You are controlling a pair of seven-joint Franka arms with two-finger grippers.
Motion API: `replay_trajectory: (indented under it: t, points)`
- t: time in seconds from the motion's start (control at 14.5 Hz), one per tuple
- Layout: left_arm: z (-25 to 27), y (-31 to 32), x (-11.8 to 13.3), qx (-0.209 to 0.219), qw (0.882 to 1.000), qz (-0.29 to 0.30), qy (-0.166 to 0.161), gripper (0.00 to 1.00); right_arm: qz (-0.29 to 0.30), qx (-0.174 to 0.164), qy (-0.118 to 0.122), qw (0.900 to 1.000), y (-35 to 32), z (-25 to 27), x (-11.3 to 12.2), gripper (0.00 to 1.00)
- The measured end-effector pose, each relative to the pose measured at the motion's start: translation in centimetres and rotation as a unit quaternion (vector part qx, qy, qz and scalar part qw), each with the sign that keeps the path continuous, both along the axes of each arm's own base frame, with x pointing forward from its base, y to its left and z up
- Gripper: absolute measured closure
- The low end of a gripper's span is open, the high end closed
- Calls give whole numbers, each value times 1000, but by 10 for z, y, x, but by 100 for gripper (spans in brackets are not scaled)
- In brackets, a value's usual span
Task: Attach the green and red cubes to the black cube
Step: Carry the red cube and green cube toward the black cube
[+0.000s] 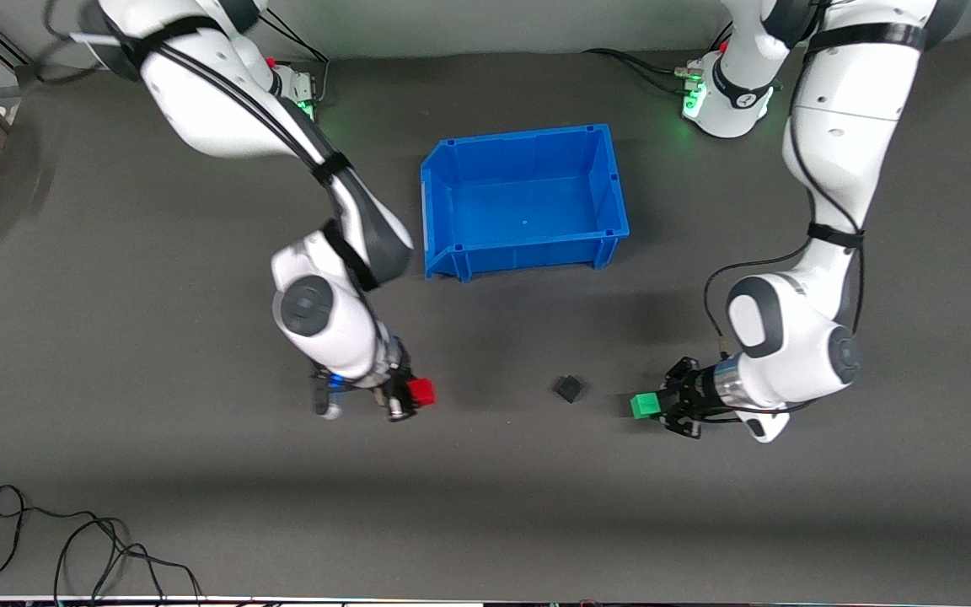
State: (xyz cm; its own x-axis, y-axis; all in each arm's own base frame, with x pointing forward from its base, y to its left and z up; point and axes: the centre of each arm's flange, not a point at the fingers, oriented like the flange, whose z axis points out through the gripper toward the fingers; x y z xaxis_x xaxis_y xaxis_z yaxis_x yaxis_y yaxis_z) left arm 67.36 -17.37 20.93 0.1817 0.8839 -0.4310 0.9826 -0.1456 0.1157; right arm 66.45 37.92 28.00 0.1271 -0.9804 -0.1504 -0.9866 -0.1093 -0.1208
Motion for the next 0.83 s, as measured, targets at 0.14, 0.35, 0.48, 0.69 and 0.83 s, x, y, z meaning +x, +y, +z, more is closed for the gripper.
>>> replay_trajectory:
  t: [0.14, 0.35, 0.48, 0.69, 0.83]
  points:
    - [-4, -14, 1, 15, 1000, -9, -21, 64, -24, 11, 2, 1000, 36, -33, 2, 60]
    - [-9, -29, 3, 45, 997, -44, -50, 64, -29, 29, -11, 999, 72, -65, -3, 60]
    - [-10, -50, 3, 52, 994, -76, -64, 64, -47, 45, -22, 998, 91, -72, -11, 60]
    - [-16, -85, -4, 54, 990, -104, -78, 64, -43, 47, -18, 998, 111, -81, -26, 60]
    - [-24, -102, -12, 56, 988, -118, -78, 64, -35, 45, -13, 998, 122, -91, -37, 60]
